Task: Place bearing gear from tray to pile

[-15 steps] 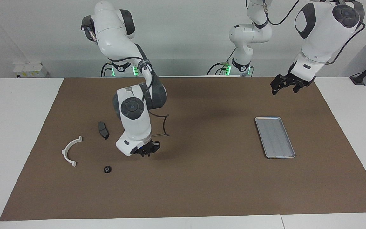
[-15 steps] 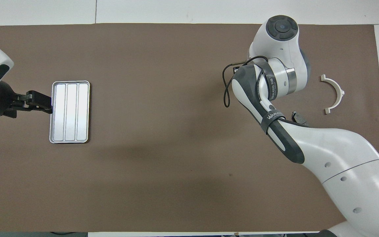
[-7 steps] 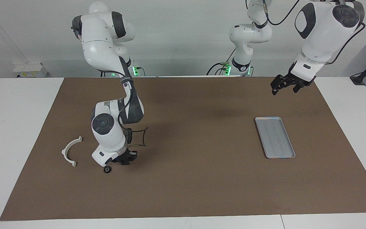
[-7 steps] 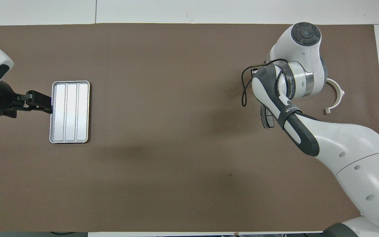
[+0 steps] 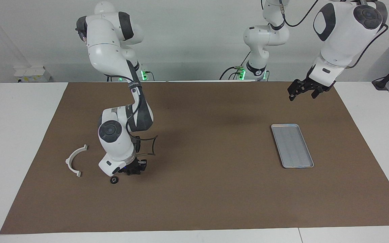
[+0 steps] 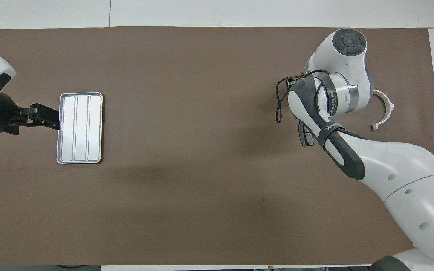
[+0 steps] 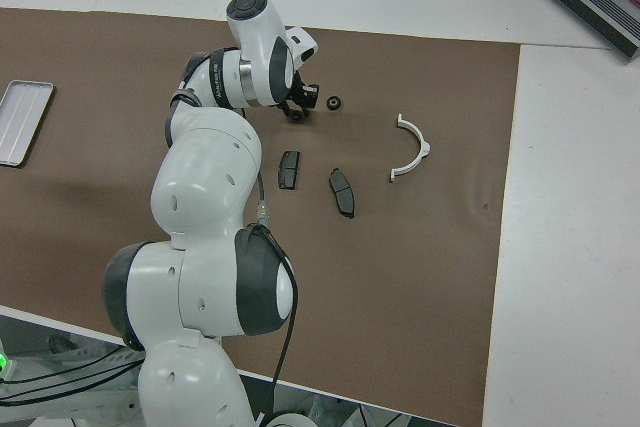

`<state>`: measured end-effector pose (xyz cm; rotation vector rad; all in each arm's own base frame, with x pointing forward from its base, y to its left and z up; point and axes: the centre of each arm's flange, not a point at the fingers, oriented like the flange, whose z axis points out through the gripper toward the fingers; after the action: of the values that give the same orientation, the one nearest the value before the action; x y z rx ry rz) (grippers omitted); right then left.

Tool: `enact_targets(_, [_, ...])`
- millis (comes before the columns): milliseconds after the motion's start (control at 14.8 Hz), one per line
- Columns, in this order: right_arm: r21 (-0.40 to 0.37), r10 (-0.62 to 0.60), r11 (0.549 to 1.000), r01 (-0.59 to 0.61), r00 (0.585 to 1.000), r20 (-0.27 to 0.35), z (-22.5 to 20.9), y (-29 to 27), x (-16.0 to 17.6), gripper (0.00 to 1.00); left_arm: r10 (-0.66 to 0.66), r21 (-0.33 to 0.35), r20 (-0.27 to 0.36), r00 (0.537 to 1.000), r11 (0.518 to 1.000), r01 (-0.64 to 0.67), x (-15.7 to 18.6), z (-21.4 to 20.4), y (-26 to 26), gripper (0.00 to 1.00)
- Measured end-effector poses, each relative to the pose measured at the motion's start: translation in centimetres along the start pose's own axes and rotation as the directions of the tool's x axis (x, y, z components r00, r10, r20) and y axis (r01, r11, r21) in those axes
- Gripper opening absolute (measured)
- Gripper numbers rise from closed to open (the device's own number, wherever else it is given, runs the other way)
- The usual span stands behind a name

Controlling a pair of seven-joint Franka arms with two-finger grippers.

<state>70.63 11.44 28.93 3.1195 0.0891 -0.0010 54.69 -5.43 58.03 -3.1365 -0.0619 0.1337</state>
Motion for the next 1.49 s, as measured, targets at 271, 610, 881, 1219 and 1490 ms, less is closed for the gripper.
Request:
enact_targets(271, [0.001,0.000,1.000,0.000,1.000,-0.011,-0.8,0.0,0.0,1.00,0.000,0.000,0.000,1.000,1.000,0.000,0.0,0.0,0.0,1.00])
enact_targets(610, [0.000,0.008,1.000,-0.008,1.000,-0.012,-0.8,0.5,0.1,1.00,0.000,0.000,0.000,1.000,1.000,0.000,0.0,0.0,0.0,1.00])
enact_targets(881, [0.000,0.017,1.000,-0.017,0.999,-0.030,-1.4,1.2,0.3,1.00,0.000,0.000,0.000,1.000,1.000,0.000,0.0,0.0,0.0,1.00])
enact_targets(1219, [0.005,0.052,0.999,-0.051,0.994,-0.092,-6.7,3.7,0.1,1.00,0.000,0.000,0.000,1.000,1.000,0.000,0.0,0.0,0.0,1.00])
enact_targets(1490, [-0.005,0.003,1.000,-0.003,0.998,-0.066,-13.8,7.5,-4.1,1.00,0.000,0.000,0.000,1.000,1.000,0.000,0.0,0.0,0.0,1.00])
